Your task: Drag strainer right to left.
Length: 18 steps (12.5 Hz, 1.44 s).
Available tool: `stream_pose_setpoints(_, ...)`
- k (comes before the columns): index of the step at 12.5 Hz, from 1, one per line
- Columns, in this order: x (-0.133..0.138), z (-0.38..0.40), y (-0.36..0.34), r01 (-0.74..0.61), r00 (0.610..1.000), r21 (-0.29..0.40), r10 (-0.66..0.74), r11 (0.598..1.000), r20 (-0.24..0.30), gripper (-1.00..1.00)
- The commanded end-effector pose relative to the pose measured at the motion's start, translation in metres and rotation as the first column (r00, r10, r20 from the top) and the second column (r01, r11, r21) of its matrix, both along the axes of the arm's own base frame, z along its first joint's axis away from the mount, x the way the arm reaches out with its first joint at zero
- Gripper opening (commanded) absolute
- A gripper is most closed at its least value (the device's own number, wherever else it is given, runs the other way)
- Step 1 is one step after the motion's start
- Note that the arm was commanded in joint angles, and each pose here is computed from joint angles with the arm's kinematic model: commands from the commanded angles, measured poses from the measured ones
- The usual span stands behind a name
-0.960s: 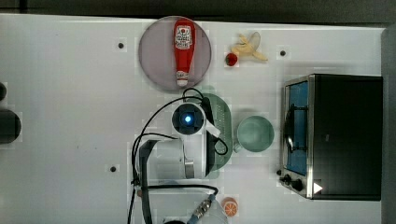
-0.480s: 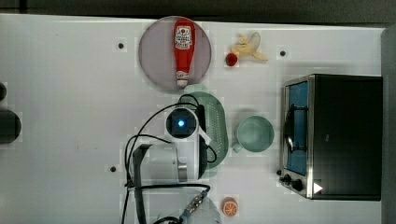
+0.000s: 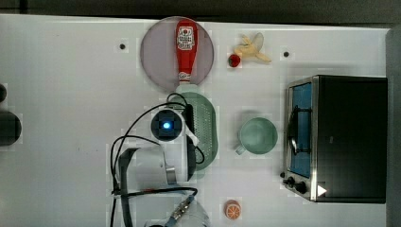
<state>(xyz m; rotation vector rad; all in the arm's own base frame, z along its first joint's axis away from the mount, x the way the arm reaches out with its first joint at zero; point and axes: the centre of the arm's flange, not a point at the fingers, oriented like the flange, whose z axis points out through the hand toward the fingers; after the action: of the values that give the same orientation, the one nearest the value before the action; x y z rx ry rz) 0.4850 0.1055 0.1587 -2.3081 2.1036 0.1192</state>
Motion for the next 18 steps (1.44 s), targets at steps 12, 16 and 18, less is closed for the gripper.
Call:
stream_pose_setpoints(12,0.004,0.006,0.151,0.106,0.994,0.068,-0.106,0.992,0.003,1.0)
stream_pose_setpoints(16,0.011,0.005,0.189,0.125,0.992,0.087,-0.125,0.988,0.001,1.0)
stream_pose_setpoints(18,0.014,0.002,0.205,0.138,0.99,0.095,-0.138,0.986,-0.002,1.0)
